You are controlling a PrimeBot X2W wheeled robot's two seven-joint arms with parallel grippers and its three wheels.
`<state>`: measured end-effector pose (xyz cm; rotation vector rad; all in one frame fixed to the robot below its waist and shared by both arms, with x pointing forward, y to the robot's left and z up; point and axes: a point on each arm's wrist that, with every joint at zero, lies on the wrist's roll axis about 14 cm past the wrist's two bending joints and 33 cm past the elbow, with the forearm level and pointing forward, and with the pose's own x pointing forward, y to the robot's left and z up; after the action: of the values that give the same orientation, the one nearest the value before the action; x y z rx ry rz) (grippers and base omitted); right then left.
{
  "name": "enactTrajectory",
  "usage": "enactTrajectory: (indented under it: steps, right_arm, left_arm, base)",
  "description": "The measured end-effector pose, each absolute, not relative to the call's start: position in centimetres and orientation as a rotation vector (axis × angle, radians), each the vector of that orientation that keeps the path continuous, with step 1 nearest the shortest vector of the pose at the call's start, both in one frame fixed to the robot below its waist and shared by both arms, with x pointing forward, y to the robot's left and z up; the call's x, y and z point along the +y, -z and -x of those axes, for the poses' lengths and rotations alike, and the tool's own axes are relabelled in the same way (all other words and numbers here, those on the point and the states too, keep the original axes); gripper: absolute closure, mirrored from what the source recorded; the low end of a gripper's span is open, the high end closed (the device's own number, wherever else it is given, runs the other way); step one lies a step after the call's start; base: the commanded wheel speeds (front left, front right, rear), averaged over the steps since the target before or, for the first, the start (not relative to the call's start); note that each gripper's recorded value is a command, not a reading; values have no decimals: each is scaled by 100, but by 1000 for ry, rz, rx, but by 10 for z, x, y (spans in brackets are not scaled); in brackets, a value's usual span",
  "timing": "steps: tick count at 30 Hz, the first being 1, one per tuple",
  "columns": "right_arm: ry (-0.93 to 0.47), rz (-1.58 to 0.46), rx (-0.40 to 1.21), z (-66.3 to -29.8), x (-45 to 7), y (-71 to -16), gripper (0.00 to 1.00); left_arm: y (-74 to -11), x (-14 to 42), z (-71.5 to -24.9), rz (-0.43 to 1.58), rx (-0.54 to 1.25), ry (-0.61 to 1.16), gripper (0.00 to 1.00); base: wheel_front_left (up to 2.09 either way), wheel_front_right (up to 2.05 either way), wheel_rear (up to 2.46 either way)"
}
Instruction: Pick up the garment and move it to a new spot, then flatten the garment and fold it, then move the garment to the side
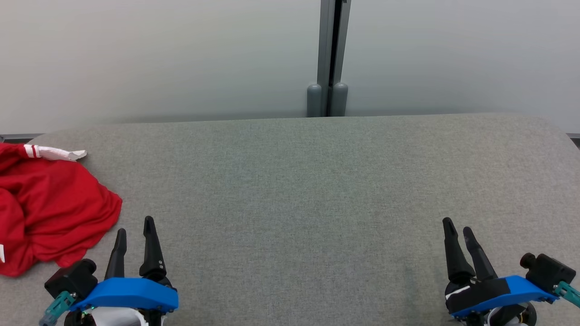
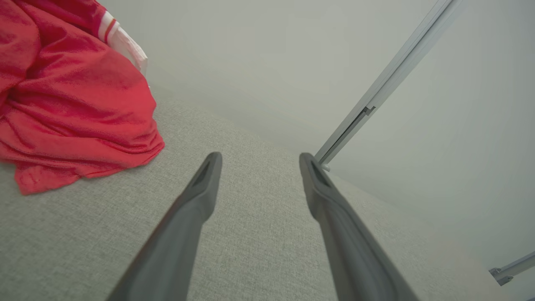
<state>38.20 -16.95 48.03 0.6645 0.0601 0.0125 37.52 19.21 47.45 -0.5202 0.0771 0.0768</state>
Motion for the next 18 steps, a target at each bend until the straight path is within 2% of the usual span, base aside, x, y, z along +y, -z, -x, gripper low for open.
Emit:
enactTrajectory:
  steps: [18]
  right_arm:
    - [-46,-483,55,-381,-163,-477,0]
  left_arm:
    - [-474,190,-373,327,66,-56,0]
  base:
    - [0,0,0]
